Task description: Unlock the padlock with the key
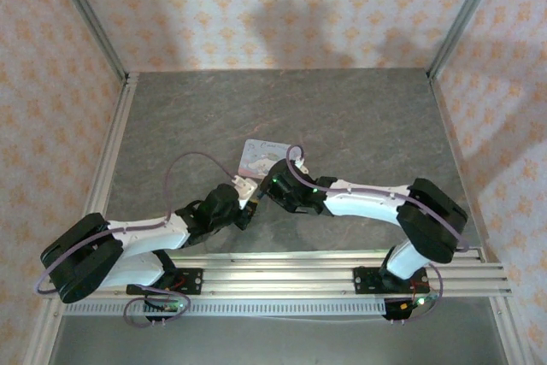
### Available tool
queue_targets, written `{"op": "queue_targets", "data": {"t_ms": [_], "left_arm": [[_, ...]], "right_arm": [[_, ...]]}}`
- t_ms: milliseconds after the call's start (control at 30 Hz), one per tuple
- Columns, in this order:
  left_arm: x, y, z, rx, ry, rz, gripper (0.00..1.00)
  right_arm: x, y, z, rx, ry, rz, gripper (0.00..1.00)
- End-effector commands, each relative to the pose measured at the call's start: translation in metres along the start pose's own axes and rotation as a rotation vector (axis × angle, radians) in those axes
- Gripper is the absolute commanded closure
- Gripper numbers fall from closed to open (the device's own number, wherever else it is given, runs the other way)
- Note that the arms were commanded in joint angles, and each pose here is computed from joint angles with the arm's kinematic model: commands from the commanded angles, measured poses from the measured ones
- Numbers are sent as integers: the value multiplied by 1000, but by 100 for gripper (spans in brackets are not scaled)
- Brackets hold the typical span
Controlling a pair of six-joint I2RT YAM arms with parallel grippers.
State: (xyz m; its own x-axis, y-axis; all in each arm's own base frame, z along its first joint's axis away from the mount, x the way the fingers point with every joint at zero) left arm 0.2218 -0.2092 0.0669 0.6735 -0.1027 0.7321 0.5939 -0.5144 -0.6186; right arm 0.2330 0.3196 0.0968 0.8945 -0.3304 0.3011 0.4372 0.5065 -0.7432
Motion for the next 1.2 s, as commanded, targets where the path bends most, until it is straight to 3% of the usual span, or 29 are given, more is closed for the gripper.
{"op": "queue_targets", "data": {"t_ms": [0,500,867,1067,1167], "left_arm": [[9,-4,-3,-22,2,-56,100],[11,-1,-5,-36,9,-67,100],[8,0,-5,-39,14,-58,100],[6,0,-5,-40,13,-59,100],[6,0,-5,-42,12,-58,100]], "right_arm": [[0,5,15,62,55,6,51],[-11,25,6,25,94,58,55],[-10,31,2,-32,57,57,76],[-7,29,-3,-73,30,41,76],[-5,28,-5,-84,16,32,84]]}}
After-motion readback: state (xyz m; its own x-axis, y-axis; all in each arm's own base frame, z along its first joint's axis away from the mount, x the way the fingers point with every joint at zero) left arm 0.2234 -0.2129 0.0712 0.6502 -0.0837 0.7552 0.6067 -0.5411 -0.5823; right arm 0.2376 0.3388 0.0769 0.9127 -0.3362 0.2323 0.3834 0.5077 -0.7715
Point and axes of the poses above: each hand's point on the last joint's axis, 136 mm out from that joint toward the fingers, its own y axis out along the fingers, its own z axis along the line the jaws close on, x = y × z, the point moved 2 cm from there along -y, back along the fingers, and after that the axes turned 14 degrees about -y, right-handed, at the moved point
